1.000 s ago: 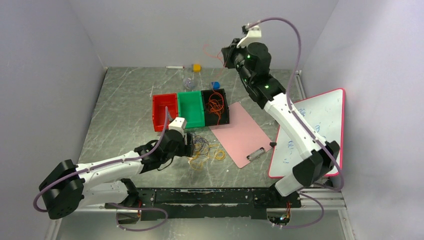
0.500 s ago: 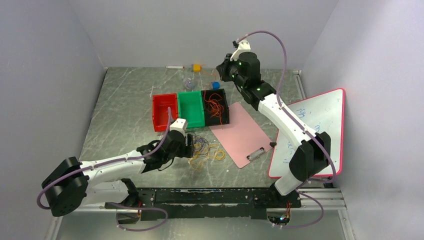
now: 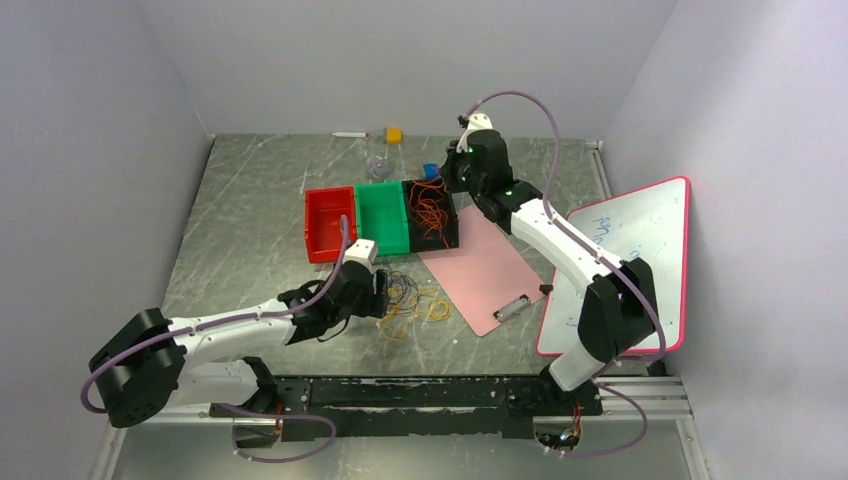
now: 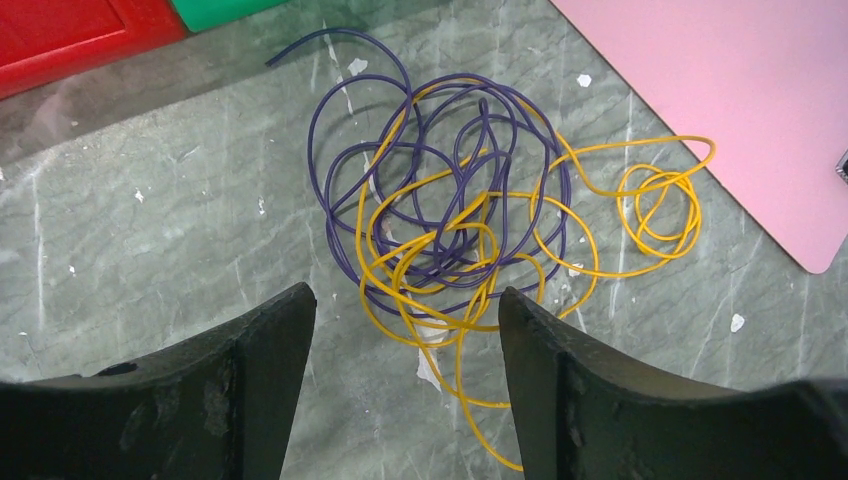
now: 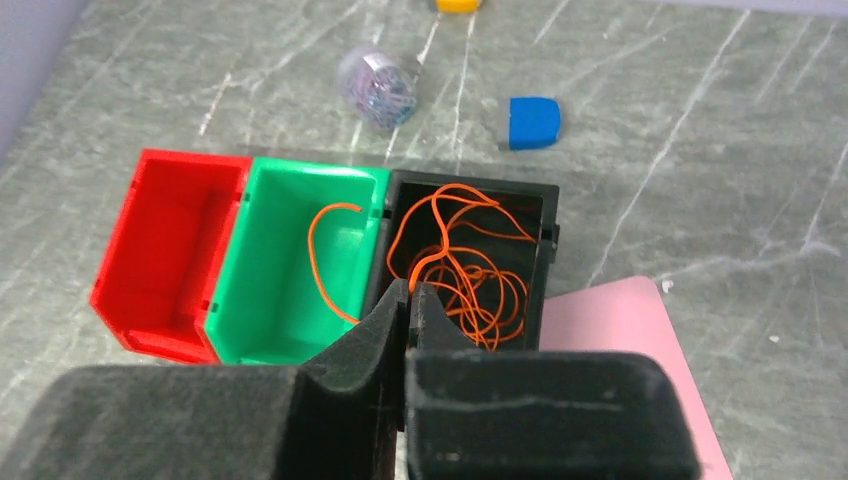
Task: Untangle the cables
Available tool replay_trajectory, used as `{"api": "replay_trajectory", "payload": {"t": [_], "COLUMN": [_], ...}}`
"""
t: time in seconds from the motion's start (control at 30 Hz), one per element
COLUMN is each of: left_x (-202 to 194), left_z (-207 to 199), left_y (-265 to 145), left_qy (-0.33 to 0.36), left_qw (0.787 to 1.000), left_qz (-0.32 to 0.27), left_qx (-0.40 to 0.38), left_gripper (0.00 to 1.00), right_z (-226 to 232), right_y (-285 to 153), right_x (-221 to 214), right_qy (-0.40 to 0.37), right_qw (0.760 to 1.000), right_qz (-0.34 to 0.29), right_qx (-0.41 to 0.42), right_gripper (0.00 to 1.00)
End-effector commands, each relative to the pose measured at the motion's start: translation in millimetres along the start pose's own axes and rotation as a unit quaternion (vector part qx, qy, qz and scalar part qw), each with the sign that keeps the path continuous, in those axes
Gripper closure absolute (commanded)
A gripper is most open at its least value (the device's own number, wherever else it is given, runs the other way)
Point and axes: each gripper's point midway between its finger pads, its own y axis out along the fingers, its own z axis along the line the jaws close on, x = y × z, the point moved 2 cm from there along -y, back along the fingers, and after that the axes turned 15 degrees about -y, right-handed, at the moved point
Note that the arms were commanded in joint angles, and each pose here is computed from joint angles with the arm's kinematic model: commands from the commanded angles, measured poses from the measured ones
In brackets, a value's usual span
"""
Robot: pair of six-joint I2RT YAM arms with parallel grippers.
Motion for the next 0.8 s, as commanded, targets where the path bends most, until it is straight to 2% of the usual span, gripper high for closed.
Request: {"api": "replay_trajectory", "payload": {"t": [0.0,0.5,0.77], "left_x": [6.4,4.6,7.2], "left_z": [-13.9,-19.0,-22.5], "left_y": [2.3,6.1,6.6], "left_qy": [-0.002,0.004,0.007], "left_qw": [1.0,1.0,1.0], "left_qz": [-0.004,0.01,0.012], "left_qx": [-0.022,-0.024,-0.023], "left_gripper": [0.28,0.3,0.31], "right_z": [-7.6,12.9,30.3], "right_y": [0.7,17.4,43.2], "right_x": [-20.7,-107.3,-124.2], "right_qy": [-0.014,-0.022,-0.076], "right_qw": [0.999,0.987,0.982], "right_qz": [0.027,0.157,0.174], "right_qx": [-0.016,0.034,0.015], "right_gripper": [1.0,1.0,1.0]}}
